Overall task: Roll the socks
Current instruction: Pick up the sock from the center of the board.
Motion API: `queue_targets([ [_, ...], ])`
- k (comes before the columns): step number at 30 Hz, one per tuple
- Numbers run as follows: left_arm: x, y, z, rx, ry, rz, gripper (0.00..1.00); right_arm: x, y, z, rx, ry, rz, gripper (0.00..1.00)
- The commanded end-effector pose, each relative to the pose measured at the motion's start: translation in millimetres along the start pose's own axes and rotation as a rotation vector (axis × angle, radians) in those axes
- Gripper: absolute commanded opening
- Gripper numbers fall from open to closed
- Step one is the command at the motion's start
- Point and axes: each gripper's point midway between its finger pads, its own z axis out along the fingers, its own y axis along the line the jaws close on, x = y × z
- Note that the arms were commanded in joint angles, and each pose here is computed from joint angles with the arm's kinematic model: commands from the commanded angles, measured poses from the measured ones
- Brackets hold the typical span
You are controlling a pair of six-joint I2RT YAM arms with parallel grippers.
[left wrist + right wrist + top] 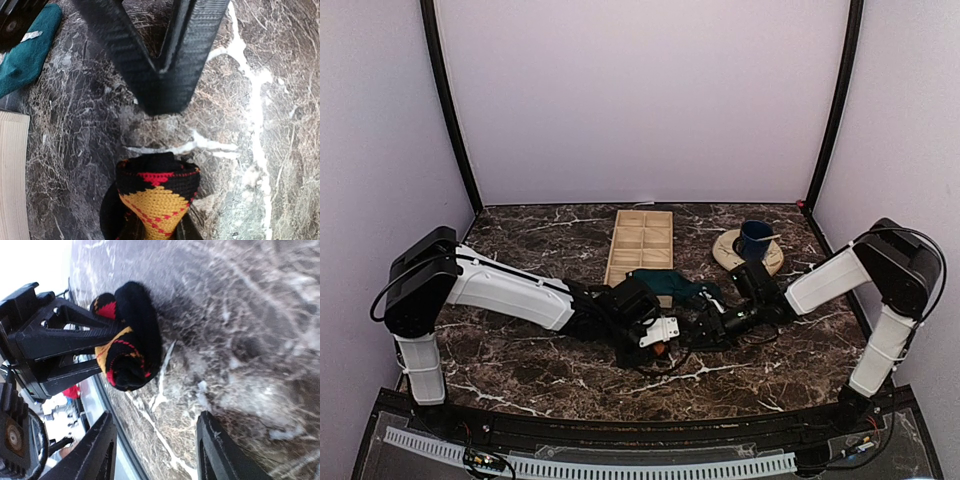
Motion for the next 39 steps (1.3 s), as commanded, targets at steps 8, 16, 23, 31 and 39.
queue_targets([
  [8,84,-25,-3,0.175,0.221,-0.178,0.00,-23,9,-17,0.041,-0.128,-0.061,0.49],
  [16,70,-11,-17,0.148,0.153,-0.224,0.00,-28,15,-20,0.038,-0.149,-0.082,0.49],
  [23,55,9,-40,0.094,0.082,-0.259,0.00,-31,19,-21,0.028,-0.157,-0.098,0.49],
  [31,33,58,-83,-0.047,-0.027,-0.327,0.00,-39,25,-21,0.017,-0.170,-0.114,0.49],
  [39,17,137,-134,-0.209,-0.165,-0.439,0.00,-55,39,-30,0.038,-0.213,-0.166,0.48],
])
